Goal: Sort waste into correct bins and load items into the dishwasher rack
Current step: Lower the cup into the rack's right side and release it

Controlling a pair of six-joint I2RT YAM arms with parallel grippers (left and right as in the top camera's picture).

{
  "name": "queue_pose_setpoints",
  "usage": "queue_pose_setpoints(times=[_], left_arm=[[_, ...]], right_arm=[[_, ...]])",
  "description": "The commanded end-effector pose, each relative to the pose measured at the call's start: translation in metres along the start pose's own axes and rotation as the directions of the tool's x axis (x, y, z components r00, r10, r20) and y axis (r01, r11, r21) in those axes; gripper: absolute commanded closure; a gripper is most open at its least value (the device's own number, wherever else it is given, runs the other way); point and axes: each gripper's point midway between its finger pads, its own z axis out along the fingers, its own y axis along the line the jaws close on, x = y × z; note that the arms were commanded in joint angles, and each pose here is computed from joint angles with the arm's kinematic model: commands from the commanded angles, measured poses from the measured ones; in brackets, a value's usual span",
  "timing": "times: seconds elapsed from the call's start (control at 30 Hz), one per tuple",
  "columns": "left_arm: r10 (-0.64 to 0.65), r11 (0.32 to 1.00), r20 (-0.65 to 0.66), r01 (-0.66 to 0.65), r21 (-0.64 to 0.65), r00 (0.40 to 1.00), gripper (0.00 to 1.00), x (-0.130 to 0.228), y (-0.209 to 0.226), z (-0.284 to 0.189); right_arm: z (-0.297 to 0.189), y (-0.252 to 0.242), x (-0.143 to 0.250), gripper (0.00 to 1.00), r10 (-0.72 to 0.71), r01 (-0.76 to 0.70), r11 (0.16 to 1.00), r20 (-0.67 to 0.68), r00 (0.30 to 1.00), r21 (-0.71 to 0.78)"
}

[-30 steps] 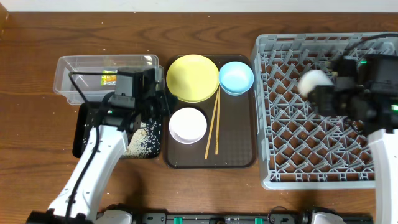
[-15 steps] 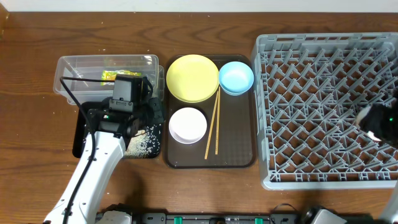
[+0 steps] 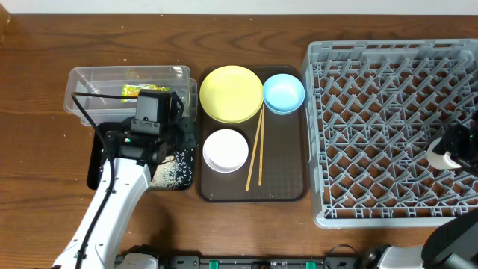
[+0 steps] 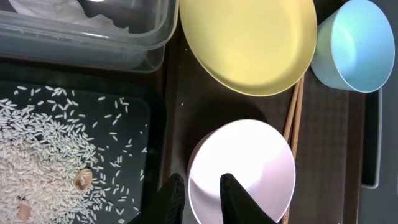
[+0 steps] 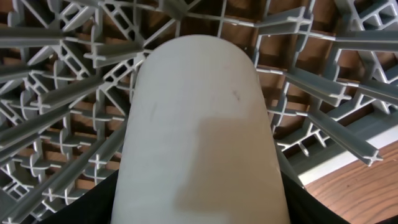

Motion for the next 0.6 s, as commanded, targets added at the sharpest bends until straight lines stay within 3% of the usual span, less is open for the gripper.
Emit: queue_pose_setpoints(times=[0.0,0.1,0.13,0.2,0.27,0.37,0.57], left_arm=[[0.018,1.0,0.015,-0.018,-0.015,1.0,0.77,-0.003,0.003,-0.003],[0.018,1.0,0.015,-0.018,-0.015,1.0,0.77,-0.003,0.003,-0.003],[0.018,1.0,0.015,-0.018,-0.015,1.0,0.77,-0.003,0.003,-0.003],[0.019,1.0,0.015,-0.019,-0.015,1.0,0.77,-0.003,0.003,-0.003],[0.018,1.0,0.015,-0.018,-0.015,1.0,0.77,-0.003,0.003,-0.003],[0.018,1.0,0.015,-0.018,-0.015,1.0,0.77,-0.003,0.003,-0.003],[0.019,1.0,0.015,-0.019,-0.015,1.0,0.76,-0.003,0.003,-0.003]], right_arm=[[0.008,-0.001,-0.005,0.91,0.019,-0.019,1.0,-0.016,1.0,0.003],[0.015,-0.003,-0.005,0.83,0.021,-0.021,1.0,-0.04,0.999,0.014],[0.017,-0.004,-0.004,0.74,0.022,-0.021,1.0,-0.048,0.999,0.015],[0.02,-0.004,-0.004,0.69,0.023,-0.022,1.0,-0.057,0.998,0.016],[0.021,-0.004,-0.004,0.71,0.023,-0.022,1.0,-0.057,0.998,0.016],[0.02,-0.005,-0.004,0.83,0.027,-0.026,1.0,-0.056,0.998,0.016],[0.018,-0.01,-0.006,0.9,0.042,-0.041,0.999,-0.05,0.998,0.016]])
